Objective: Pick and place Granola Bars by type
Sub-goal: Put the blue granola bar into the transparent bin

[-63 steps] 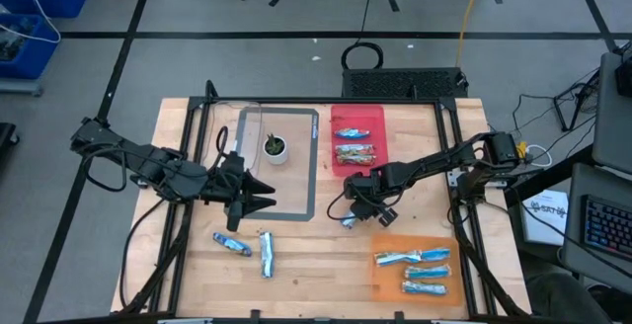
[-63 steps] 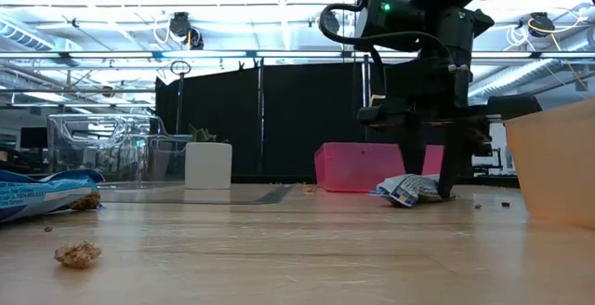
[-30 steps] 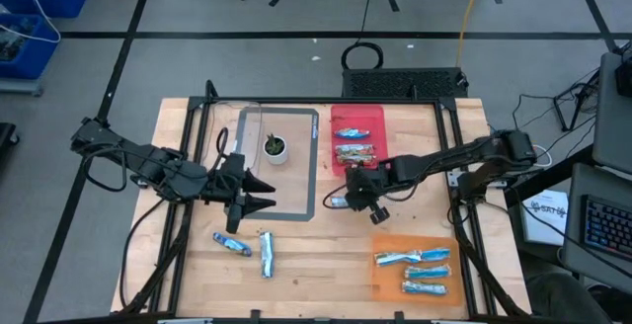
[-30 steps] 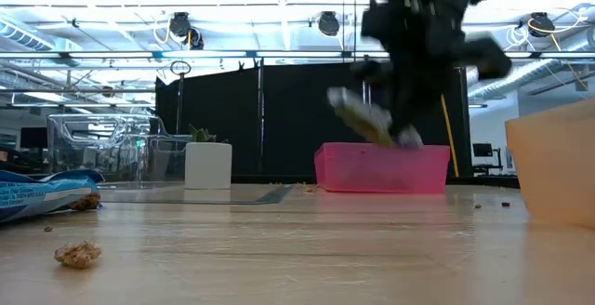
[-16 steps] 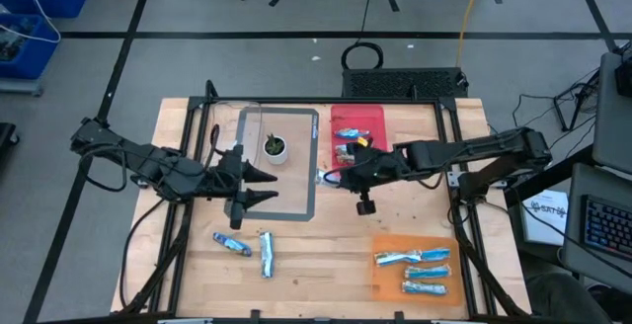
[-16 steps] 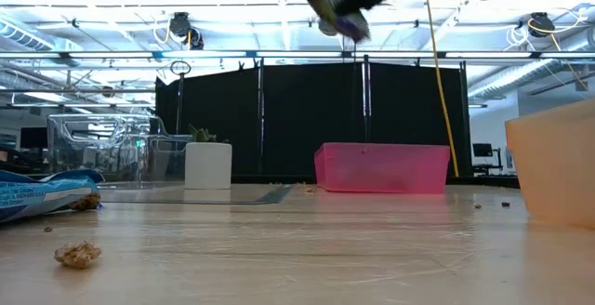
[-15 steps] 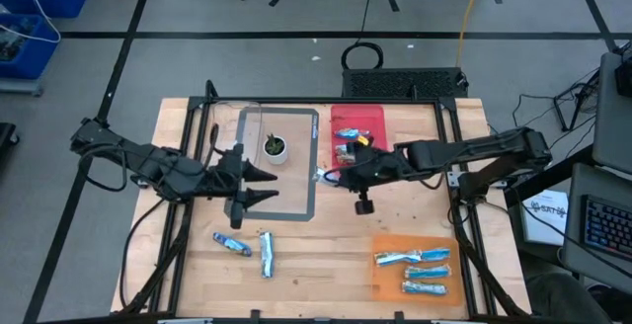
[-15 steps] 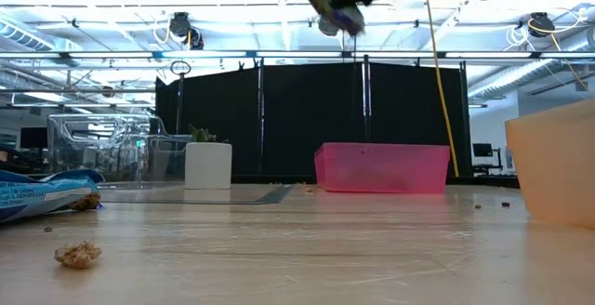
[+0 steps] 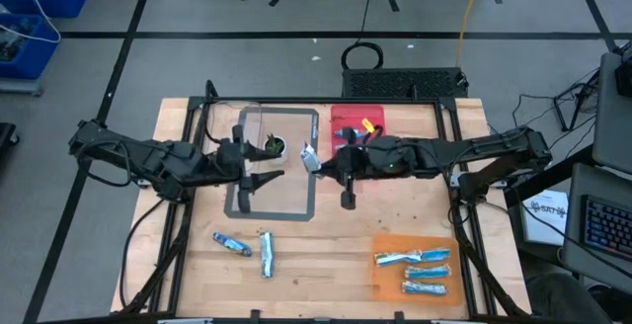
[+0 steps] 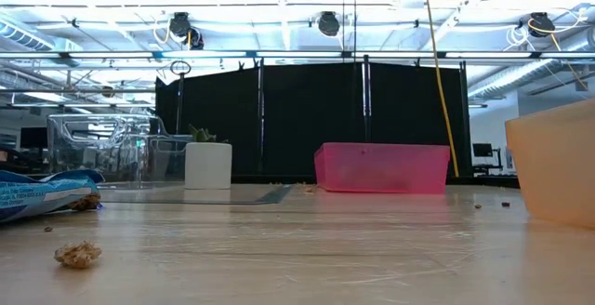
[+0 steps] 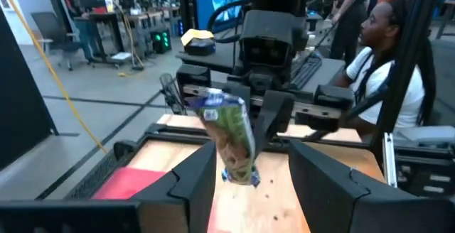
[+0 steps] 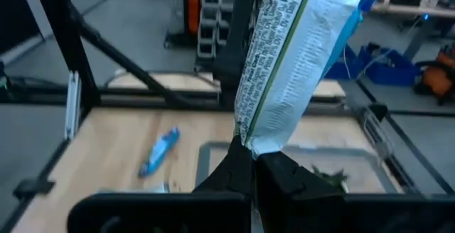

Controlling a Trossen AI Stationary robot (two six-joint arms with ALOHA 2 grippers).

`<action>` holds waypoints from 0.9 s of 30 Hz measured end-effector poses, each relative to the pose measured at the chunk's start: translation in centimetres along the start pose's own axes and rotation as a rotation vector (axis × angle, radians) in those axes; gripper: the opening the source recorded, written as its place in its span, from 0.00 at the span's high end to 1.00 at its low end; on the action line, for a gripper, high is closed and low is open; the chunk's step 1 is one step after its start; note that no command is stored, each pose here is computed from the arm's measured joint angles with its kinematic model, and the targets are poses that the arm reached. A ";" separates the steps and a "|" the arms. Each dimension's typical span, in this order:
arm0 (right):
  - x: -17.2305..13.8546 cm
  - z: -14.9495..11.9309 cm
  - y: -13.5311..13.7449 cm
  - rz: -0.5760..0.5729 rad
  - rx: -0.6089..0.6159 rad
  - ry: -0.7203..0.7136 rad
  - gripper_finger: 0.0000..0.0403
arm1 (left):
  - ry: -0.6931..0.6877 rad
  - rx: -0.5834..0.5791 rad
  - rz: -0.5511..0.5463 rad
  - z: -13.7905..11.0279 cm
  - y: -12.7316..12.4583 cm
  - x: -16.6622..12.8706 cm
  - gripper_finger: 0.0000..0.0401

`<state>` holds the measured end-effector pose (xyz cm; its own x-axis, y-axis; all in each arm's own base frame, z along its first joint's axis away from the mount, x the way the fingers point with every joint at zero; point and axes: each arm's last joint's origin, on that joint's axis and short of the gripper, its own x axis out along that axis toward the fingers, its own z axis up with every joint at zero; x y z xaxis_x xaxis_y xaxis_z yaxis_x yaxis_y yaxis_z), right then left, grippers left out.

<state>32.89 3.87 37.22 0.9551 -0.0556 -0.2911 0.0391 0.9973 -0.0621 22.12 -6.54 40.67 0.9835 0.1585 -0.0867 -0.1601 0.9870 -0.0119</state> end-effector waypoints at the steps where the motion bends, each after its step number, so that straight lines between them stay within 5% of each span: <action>1: 0.0 0.2 0.0 0.000 0.003 -0.016 1.00 | -0.009 -0.002 0.002 0.1 0.1 0.0 0.54; 11: -0.2 2.0 0.0 0.025 0.030 -0.204 1.00 | -0.028 0.001 0.044 -0.1 0.0 1.3 0.34; 27: 0.2 2.7 -0.1 -0.027 0.069 -0.308 1.00 | -0.130 -0.007 -0.002 0.5 0.6 3.4 0.34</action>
<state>33.87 3.92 39.77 0.9970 -0.0759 0.0130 0.0759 0.9971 0.0021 25.35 -5.36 40.86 0.9864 0.1590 0.0429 -0.1583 0.9872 -0.0193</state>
